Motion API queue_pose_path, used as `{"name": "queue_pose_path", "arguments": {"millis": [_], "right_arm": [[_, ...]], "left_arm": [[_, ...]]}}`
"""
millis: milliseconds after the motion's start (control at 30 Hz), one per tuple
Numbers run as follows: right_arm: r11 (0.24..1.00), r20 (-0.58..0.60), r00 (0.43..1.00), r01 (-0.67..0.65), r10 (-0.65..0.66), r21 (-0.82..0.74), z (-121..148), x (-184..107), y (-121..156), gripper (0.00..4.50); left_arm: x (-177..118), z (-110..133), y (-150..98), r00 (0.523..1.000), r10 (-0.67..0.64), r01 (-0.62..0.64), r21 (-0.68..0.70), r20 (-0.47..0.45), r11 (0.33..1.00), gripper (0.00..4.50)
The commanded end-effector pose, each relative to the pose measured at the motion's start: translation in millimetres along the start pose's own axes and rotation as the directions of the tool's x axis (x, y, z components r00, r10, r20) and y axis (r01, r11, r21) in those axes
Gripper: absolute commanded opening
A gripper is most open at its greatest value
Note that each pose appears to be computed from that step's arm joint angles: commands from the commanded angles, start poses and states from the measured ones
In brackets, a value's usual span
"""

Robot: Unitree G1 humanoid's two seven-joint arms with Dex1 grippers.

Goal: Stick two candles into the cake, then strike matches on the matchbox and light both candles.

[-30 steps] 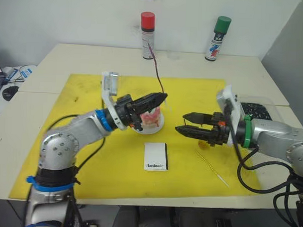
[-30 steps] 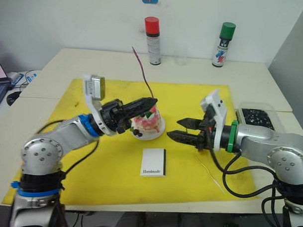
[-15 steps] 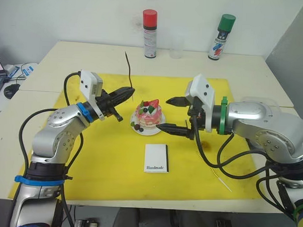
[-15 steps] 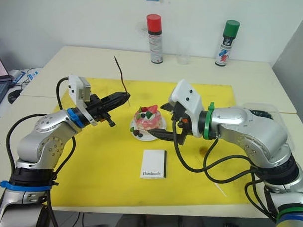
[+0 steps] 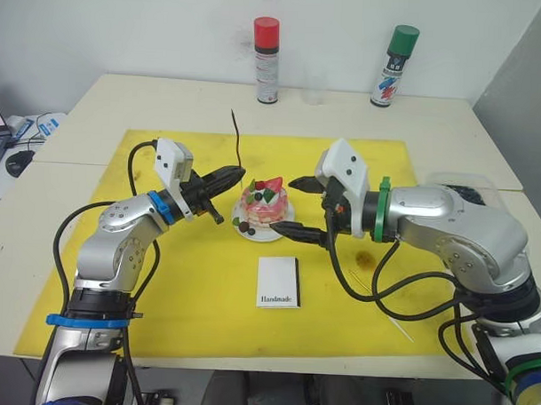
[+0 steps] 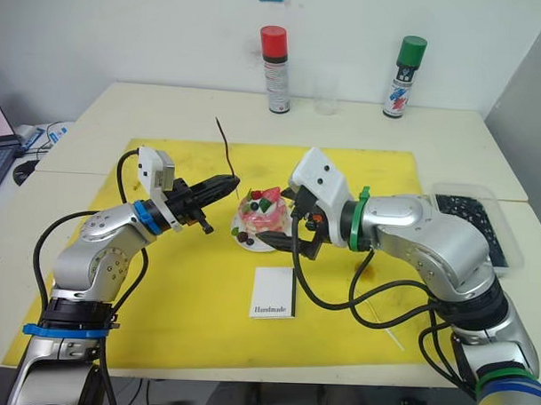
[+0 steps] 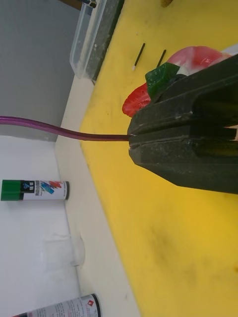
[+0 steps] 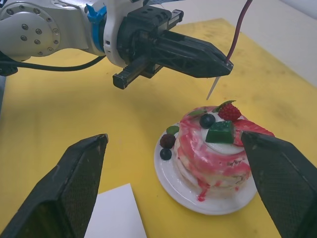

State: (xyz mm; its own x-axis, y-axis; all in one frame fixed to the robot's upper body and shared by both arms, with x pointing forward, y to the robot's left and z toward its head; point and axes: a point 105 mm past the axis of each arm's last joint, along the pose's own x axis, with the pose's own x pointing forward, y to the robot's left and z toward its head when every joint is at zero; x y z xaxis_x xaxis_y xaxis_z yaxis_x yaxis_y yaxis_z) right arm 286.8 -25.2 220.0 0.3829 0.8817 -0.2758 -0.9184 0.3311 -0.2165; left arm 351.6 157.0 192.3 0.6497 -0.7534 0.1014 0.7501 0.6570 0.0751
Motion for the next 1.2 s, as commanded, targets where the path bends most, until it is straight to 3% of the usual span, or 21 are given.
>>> {"name": "queue_pose_path", "arguments": {"millis": [33,1200], "right_arm": [[0.999,0.027,1.0,0.002,-0.002,-0.035,8,-4,2,4.46],[0.999,0.018,1.0,0.019,-0.018,-0.044,3,-2,1,4.46]], "left_arm": [[-1,13,2,0.999,0.009,-0.01,0.012,0.045,1.0,0.0],[-4,-41,-5,0.999,0.01,-0.011,-0.022,-0.051,1.0,0.0]]}}
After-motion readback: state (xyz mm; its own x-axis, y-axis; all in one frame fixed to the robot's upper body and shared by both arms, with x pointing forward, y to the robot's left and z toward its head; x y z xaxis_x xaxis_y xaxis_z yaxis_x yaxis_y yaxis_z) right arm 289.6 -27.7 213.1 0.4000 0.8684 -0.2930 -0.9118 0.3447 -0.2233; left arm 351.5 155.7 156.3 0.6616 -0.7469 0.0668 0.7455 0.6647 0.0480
